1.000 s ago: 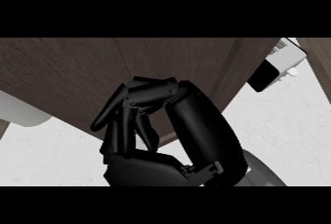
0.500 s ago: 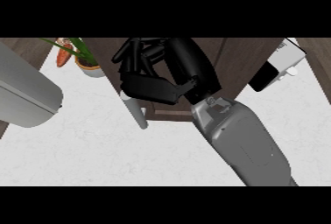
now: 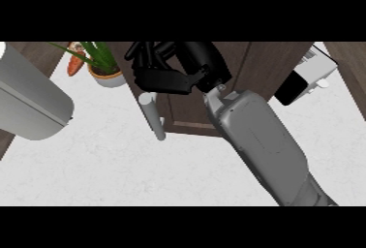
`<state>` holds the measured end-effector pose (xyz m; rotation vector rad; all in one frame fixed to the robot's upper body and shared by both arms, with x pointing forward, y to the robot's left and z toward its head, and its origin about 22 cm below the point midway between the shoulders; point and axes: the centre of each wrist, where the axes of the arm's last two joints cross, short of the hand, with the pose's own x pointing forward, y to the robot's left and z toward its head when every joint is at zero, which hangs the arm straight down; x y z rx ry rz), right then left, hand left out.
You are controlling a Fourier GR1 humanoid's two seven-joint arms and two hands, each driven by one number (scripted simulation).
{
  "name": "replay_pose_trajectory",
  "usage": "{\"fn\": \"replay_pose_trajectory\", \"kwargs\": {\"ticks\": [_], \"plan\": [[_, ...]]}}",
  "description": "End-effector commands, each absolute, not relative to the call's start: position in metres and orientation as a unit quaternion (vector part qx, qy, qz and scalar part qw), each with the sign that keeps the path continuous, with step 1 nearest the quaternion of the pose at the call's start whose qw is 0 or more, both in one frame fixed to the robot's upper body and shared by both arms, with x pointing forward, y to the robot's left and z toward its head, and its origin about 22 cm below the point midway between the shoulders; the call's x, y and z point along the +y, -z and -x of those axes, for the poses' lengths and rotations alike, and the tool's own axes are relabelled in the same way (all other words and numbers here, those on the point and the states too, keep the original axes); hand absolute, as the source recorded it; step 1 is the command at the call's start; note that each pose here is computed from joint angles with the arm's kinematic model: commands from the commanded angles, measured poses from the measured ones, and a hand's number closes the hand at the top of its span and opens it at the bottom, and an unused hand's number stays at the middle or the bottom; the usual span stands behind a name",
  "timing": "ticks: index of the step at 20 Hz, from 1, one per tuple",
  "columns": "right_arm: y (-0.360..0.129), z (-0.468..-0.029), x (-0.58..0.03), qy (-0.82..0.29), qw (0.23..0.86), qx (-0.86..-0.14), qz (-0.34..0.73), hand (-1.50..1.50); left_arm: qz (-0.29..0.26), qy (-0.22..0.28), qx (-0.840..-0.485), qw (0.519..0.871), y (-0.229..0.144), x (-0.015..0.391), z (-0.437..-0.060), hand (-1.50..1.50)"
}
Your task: Pick up the bottled water, place it into the cabinet and close the cabinet
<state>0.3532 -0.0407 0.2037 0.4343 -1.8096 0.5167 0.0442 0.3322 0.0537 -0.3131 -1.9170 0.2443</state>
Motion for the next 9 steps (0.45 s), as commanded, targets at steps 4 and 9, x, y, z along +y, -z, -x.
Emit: {"fn": "replay_pose_trajectory", "kwargs": {"ticks": [4,9], "plan": [[-0.180,-0.401,-0.079,-0.172,0.623,-0.757,-0.096,1.50,0.146,-0.105,-0.813,0.554,-0.060,0.330,-0.047,1.50],[-0.170,-0.401,-0.063,-0.179,0.623,-0.754,-0.104,1.50,0.150,-0.099,-0.817,0.548,-0.058,0.329,-0.060,1.50]]}}
